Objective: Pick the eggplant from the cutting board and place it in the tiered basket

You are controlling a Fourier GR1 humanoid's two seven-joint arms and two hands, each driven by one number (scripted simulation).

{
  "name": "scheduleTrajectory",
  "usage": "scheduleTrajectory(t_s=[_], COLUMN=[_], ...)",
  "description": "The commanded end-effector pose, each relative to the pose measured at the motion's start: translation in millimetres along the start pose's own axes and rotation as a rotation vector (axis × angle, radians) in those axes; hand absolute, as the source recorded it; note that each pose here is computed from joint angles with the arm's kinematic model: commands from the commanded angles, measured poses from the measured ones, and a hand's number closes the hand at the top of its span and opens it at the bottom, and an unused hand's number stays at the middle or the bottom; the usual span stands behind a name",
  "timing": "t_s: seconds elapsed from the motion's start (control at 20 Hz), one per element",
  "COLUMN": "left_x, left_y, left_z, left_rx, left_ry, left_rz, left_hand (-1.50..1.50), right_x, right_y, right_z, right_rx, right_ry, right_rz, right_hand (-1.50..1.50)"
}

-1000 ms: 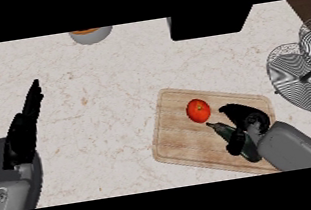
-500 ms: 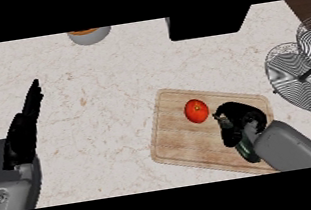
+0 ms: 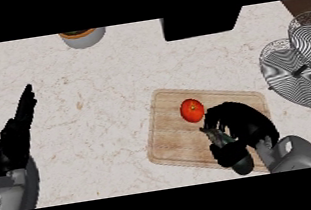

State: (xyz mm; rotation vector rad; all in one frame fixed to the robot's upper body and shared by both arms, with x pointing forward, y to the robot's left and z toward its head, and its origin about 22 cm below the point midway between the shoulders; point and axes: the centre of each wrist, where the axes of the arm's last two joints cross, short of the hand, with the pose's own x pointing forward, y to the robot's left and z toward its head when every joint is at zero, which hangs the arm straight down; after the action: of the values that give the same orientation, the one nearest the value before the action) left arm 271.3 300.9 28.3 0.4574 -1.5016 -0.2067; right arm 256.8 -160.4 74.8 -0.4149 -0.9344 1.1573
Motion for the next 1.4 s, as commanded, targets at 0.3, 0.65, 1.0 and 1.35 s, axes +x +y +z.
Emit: scheduleTrajectory(t_s=[0.3,0.65,1.0,1.35], left_x=[-11,5,7,0], left_y=[25,15,-2,8], left_z=[12,-6,6,-6], left_rx=[0.037,0.000,-0.013,-0.024], left_ry=[0.007,-0.014,-0.028,-0.044], left_rz=[-0.002,-0.005,-0.010,0.008], left_hand=[0.00,0.00,0.00,0.00], right_x=[3,-15,-37,-62], right_y=[-19,-52,-107,-146], right_z=[118,188,195,161], right_rx=[-0.570,-0.824,-0.849,-0.817], right_ry=[-0.457,-0.466,-0.377,-0.349], right_rz=[-0.117,-0.131,-0.004,0.010], right_hand=[1.50,1.50,1.50,1.50])
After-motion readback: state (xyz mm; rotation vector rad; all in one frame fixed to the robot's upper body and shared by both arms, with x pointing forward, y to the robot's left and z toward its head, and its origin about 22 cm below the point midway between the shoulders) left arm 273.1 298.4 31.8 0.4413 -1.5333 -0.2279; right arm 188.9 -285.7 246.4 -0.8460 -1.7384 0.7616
